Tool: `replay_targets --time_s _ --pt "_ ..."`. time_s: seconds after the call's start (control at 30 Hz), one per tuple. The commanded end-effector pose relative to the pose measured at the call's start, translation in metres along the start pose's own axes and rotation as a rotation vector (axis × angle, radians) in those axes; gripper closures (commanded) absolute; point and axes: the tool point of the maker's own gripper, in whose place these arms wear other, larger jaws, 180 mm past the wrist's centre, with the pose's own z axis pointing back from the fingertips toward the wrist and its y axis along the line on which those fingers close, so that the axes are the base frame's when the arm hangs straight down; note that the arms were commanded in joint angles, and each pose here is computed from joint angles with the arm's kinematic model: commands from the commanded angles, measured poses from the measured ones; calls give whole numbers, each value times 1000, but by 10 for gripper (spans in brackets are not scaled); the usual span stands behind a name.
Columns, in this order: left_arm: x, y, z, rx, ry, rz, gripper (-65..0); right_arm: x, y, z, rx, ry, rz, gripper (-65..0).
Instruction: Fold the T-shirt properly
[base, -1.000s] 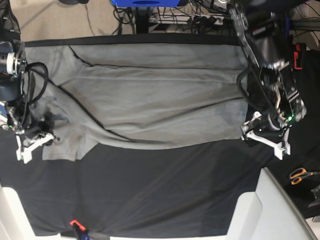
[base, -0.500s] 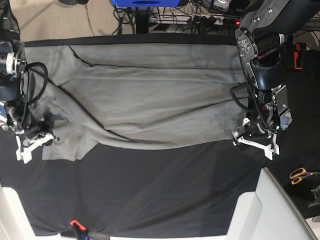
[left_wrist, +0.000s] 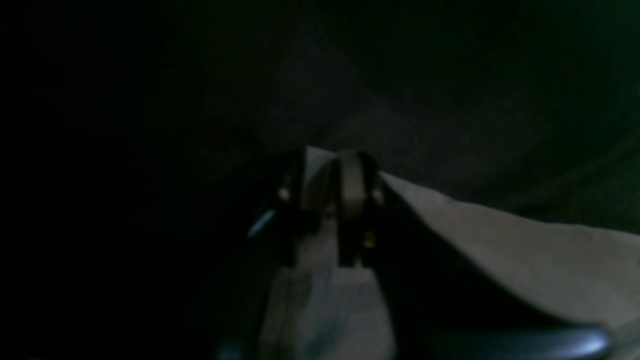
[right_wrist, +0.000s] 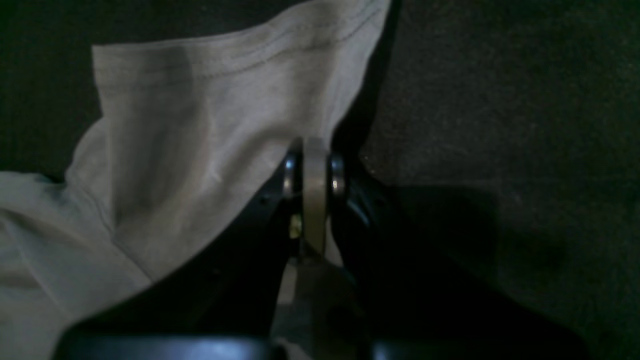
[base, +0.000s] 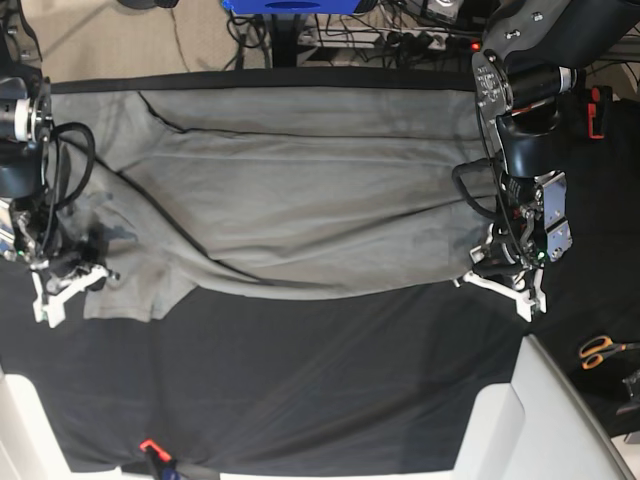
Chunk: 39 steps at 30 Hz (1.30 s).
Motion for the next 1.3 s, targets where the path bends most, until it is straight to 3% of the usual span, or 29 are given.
replay_targets --time_s 0.0,0.03,0.27,0.67,1.27 --pt "-7 -4 0 -13 47 -7 -36 27 2 2 10 -62 7 0" --pt "-8 -4 0 -12 49 -9 0 27 2 2 10 -62 7 0" --pt "2 -5 2 -10 30 -30 0 31 2 2 9 -75 2 0" --pt "80 -19 41 -22 -148 -95 0 82 19 12 39 -188 74 0" --pt "112 -29 56 -39 -234 -106 0 133 43 17 72 -267 145 0"
